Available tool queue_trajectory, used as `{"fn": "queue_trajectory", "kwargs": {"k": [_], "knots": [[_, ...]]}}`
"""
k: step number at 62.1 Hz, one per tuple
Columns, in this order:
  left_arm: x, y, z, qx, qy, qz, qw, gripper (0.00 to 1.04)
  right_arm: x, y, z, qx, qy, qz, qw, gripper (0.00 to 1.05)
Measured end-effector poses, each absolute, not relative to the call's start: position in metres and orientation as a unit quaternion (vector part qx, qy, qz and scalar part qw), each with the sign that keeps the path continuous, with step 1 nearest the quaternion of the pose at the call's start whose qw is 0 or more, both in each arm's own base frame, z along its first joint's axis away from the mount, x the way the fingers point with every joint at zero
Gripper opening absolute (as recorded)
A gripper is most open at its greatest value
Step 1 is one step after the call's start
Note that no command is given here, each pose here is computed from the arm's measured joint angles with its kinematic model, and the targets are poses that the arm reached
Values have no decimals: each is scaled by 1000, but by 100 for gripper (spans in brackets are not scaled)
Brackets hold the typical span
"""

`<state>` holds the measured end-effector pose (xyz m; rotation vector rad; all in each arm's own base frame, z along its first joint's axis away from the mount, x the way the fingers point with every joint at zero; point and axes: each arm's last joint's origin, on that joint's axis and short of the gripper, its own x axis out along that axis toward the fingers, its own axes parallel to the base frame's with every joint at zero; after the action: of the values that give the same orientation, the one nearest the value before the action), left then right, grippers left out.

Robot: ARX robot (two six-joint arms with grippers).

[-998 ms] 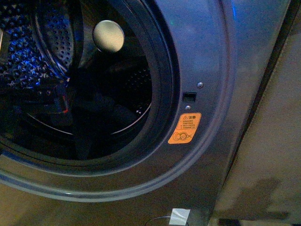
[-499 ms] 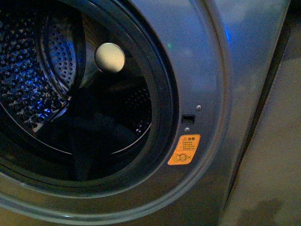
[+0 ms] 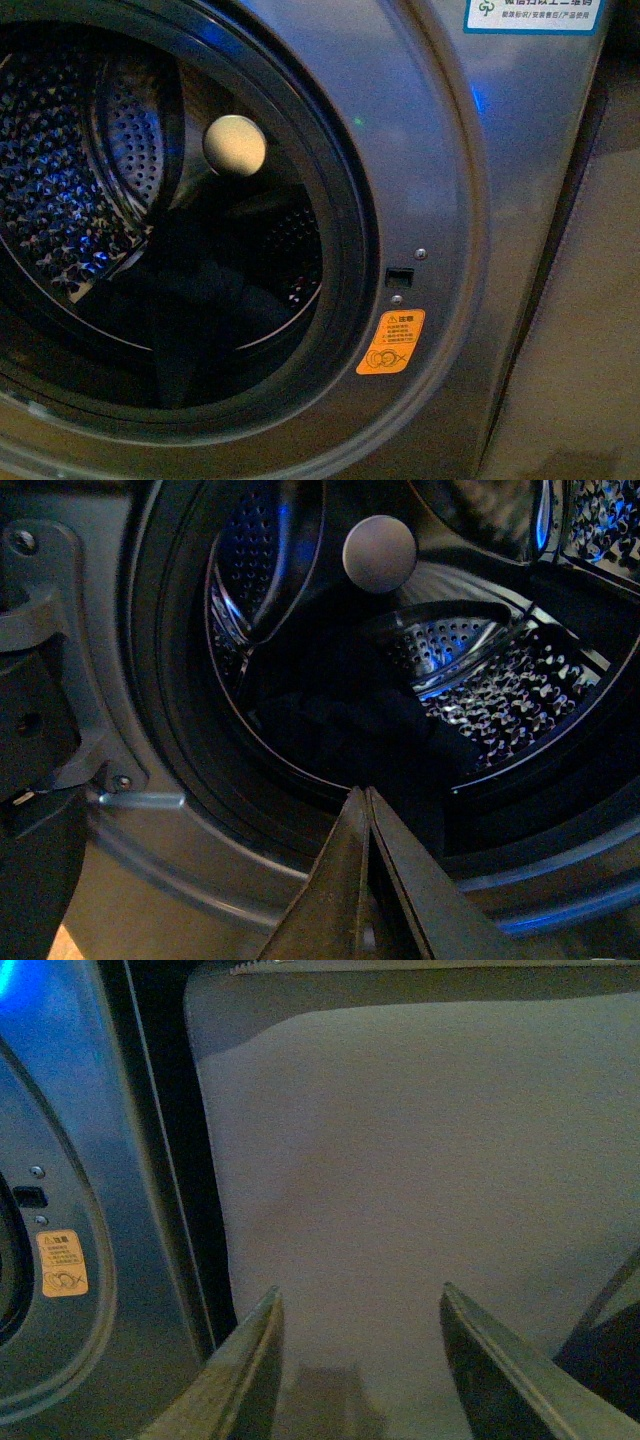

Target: Put clothes into washing machine

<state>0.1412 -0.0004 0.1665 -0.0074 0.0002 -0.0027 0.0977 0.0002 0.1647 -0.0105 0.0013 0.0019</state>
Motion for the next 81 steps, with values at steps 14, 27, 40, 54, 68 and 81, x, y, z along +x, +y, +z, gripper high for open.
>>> {"fn": "queue_trajectory", "kwargs": {"k": [14, 27, 40, 54, 68, 81], "knots": [[130, 0, 171, -4, -7, -1, 1000, 4, 98, 0, 165, -5, 1, 1, 1000, 99], [122, 0, 173, -4, -10, -1, 1000, 4, 98, 0, 165, -5, 1, 1, 1000, 97], [115, 0, 173, -4, -11, -1, 1000, 4, 98, 0, 165, -5, 1, 1, 1000, 97], [111, 0, 173, -4, -11, -1, 1000, 4, 98, 0, 165, -5, 1, 1, 1000, 97], [101, 0, 168, -4, 5, -2, 1000, 4, 98, 0, 165, -5, 1, 1, 1000, 97], [97, 0, 169, -4, -7, -1, 1000, 4, 98, 0, 165, -5, 1, 1, 1000, 97]]}}
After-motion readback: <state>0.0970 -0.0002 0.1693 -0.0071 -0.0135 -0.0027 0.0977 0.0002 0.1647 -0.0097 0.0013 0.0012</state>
